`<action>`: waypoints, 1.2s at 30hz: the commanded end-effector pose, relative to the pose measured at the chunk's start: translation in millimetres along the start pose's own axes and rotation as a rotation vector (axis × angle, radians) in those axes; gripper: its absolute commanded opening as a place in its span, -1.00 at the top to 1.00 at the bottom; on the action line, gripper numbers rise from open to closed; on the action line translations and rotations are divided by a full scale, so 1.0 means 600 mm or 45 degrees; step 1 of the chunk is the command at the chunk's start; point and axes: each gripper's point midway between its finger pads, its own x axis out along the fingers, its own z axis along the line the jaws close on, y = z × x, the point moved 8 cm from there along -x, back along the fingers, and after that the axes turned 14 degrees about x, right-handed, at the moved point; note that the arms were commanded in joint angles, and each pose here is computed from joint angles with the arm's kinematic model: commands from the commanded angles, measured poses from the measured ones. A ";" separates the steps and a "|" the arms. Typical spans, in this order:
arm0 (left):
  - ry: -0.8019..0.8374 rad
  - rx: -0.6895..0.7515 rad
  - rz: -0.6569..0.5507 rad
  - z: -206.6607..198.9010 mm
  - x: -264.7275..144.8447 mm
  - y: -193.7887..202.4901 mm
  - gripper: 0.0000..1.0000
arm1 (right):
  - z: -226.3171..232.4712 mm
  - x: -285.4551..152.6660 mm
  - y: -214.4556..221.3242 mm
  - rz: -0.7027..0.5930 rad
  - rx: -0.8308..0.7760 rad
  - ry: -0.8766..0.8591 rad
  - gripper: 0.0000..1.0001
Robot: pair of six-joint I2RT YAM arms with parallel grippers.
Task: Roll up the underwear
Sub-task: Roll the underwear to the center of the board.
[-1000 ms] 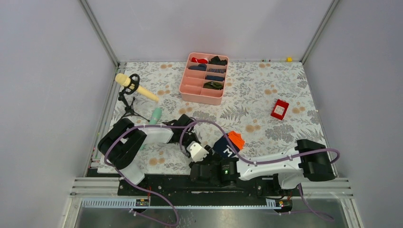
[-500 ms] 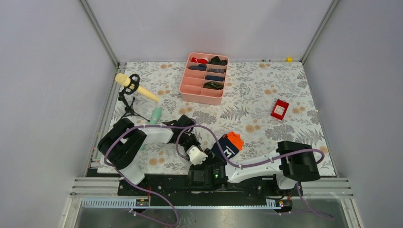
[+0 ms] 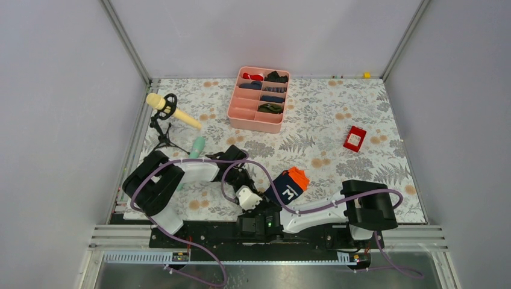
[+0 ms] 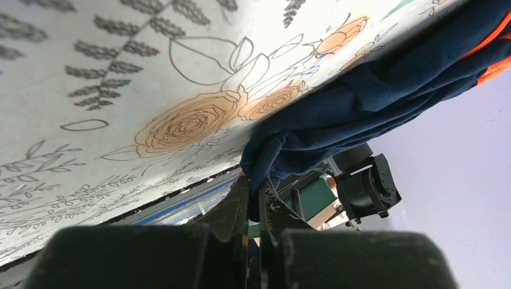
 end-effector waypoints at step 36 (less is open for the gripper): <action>0.108 -0.019 -0.035 -0.039 -0.026 0.006 1.00 | 0.000 -0.001 -0.006 -0.050 0.009 0.163 0.84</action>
